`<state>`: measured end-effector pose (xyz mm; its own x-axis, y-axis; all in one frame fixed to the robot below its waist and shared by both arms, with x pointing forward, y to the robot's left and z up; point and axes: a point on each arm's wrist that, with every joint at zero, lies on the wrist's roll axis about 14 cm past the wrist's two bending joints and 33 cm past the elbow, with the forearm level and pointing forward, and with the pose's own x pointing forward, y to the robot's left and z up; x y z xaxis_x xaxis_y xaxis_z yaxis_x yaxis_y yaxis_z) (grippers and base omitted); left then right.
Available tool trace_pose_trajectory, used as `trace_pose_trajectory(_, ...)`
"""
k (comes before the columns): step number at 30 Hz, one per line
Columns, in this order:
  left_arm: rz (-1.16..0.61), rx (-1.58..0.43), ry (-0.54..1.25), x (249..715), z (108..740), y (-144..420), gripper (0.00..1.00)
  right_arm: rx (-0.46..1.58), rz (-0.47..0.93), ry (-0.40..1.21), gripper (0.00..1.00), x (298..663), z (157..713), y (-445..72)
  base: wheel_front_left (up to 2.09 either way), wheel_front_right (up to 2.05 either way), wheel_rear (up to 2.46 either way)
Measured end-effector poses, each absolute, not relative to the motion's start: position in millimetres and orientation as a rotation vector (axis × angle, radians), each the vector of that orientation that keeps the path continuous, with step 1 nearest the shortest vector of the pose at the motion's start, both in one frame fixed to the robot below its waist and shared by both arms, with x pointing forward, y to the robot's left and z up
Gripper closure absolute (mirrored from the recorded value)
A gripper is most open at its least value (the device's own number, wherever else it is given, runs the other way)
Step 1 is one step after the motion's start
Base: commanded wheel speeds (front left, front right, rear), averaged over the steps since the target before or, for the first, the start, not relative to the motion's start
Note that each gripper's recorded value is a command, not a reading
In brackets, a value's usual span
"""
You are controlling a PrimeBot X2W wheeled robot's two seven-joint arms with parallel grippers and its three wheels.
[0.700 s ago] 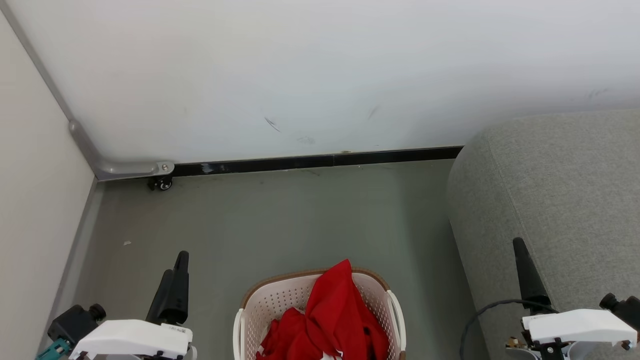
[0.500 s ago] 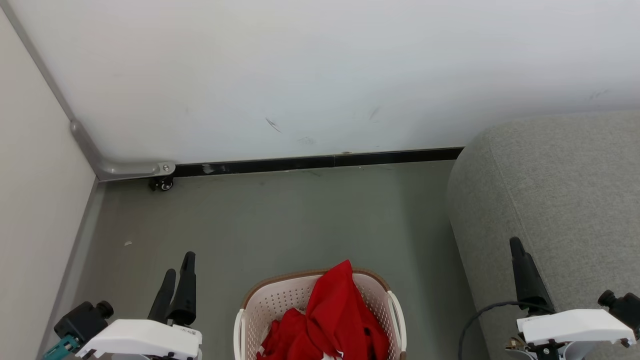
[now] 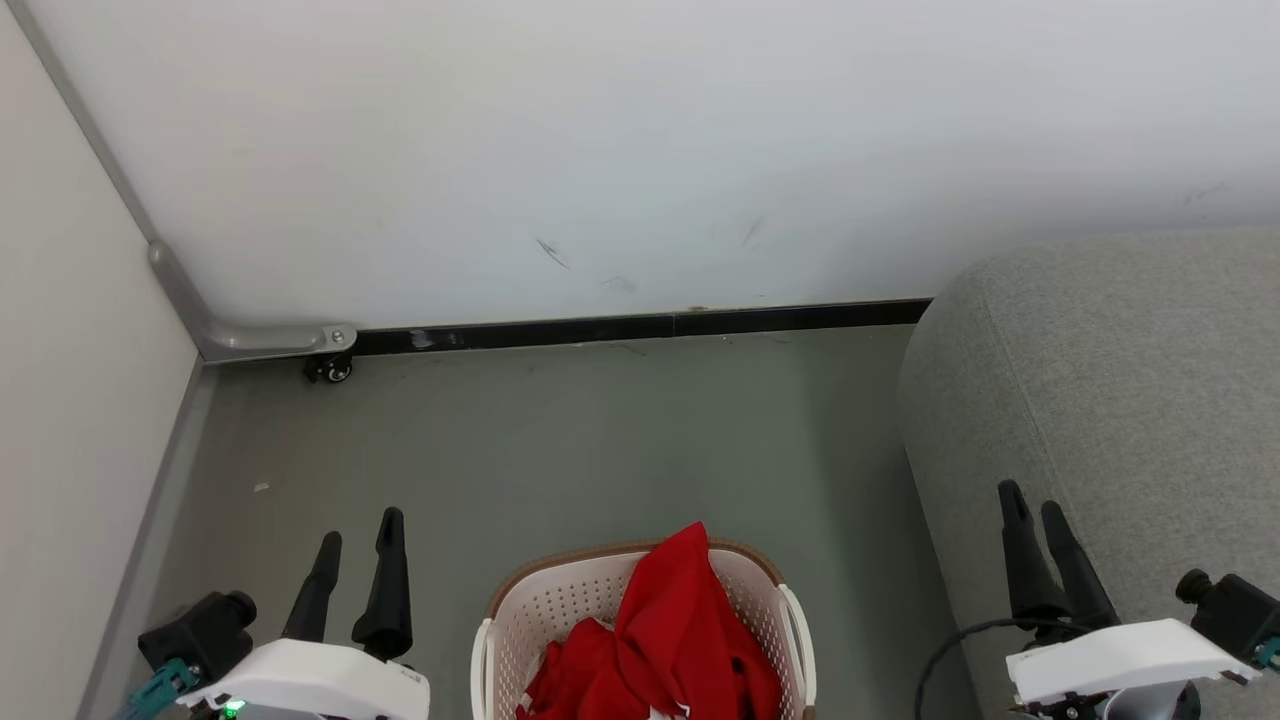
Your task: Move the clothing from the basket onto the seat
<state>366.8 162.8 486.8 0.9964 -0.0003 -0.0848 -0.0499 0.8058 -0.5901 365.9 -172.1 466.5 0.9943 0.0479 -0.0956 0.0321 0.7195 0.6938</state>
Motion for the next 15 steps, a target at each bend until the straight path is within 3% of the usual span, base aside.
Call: trace_pose_trajectory(15, 0.003, -0.285, 0.048, 364.6, 488.0, 156.9, 0.0, 0.487, 0.062, 0.153, 0.0, 364.5, 456.6, -163.9, 0.0, 0.0, 0.0)
